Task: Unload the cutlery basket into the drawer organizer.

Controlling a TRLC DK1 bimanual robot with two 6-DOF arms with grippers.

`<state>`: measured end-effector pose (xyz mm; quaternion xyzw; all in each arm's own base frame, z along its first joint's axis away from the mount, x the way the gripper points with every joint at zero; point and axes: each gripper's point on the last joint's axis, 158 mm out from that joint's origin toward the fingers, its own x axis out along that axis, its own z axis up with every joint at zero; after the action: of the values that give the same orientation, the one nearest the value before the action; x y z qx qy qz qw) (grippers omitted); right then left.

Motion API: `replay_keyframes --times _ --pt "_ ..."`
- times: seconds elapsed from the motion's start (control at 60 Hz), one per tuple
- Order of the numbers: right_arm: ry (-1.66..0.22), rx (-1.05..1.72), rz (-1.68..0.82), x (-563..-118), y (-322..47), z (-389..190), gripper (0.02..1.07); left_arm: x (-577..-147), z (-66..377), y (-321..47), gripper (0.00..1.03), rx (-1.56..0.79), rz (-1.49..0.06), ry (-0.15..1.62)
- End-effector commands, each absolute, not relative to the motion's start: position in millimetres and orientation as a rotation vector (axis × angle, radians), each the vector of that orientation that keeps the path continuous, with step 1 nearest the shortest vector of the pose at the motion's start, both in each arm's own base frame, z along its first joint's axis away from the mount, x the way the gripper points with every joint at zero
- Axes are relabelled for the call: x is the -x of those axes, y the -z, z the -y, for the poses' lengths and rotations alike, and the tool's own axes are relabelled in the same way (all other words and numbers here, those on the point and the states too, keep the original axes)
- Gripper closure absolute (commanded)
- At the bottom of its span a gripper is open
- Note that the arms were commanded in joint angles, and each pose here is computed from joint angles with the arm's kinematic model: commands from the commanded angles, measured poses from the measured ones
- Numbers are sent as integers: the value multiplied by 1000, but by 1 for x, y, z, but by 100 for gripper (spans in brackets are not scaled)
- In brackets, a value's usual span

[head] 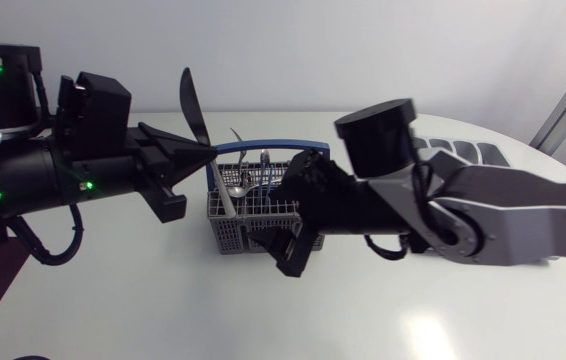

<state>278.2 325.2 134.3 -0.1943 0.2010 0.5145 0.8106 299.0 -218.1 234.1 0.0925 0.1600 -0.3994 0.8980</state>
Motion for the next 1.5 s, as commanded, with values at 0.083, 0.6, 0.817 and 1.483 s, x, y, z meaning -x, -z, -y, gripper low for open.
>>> replay_keyframes --times 0.083,0.6,0.817,1.483 --pt "-1156 403 -427 -258 -145 -303 11 -298 232 -223 100 -145 -377 896" --pt "-1317 324 -446 -221 -151 -299 17 -265 281 -226 100 -9 -468 1218" --pt "-1326 287 -476 -219 -145 -288 23 -258 296 -218 100 -24 -473 1267" --pt "-1302 258 -460 -242 -156 -284 54 -261 311 -216 100 -17 -480 1292"
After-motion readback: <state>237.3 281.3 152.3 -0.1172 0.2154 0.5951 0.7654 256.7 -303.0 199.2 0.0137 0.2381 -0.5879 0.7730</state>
